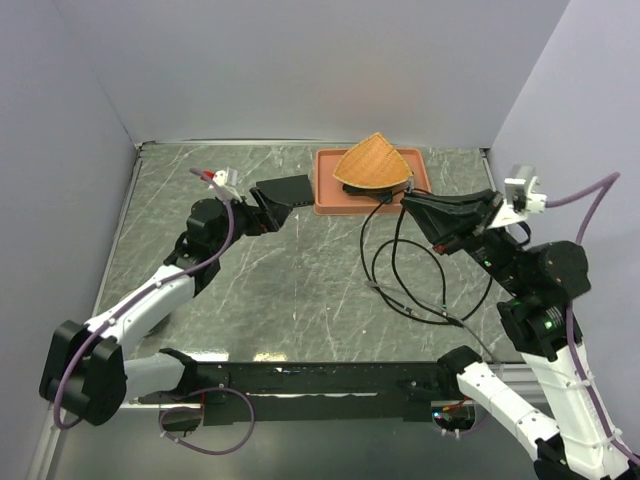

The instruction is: Insert the plug into the switch port

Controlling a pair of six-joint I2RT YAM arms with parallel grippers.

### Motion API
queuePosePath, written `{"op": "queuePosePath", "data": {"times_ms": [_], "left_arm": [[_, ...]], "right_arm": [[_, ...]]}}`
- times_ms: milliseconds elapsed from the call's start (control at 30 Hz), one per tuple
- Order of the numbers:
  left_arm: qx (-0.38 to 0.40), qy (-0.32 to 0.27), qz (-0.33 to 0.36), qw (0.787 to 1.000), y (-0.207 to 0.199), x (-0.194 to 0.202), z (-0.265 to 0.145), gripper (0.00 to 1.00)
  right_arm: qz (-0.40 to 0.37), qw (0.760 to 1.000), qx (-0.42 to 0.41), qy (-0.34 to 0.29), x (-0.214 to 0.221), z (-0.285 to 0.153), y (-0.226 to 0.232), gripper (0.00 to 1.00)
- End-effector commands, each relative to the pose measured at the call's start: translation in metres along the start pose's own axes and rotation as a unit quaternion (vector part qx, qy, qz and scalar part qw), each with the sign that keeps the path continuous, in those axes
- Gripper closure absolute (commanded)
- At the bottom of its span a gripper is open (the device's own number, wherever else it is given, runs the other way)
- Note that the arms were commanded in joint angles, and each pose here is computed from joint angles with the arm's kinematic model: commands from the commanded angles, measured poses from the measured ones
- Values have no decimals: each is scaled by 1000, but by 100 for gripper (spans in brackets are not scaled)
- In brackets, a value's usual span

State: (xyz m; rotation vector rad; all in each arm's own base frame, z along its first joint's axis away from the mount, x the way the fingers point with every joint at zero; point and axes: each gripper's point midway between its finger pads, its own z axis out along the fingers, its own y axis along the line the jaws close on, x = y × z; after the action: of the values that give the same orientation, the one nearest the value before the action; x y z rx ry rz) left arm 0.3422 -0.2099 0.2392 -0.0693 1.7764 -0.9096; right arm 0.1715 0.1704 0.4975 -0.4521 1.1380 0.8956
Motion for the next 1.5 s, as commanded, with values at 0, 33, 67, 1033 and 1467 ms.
{"op": "queuePosePath", "data": {"times_ms": [0, 33, 67, 1033, 1467], "left_arm": [[-22, 13, 18, 999, 6, -6, 21, 4], [-24, 12, 34, 999, 3, -15, 28, 4], [-45, 37, 39, 998, 13, -6, 31, 4], [-221, 176, 133, 950, 161, -26, 234, 4], [-226, 241, 145, 933, 195, 55, 248, 4]], "right_arm": [[0, 998, 34, 55, 32, 8, -23, 100], [5, 997, 34, 66, 43, 12, -27, 100], [18, 994, 42, 95, 67, 15, -37, 100], [213, 890, -327, 236, 175, 3, 41, 100], [205, 884, -358, 221, 143, -7, 60, 100]]}}
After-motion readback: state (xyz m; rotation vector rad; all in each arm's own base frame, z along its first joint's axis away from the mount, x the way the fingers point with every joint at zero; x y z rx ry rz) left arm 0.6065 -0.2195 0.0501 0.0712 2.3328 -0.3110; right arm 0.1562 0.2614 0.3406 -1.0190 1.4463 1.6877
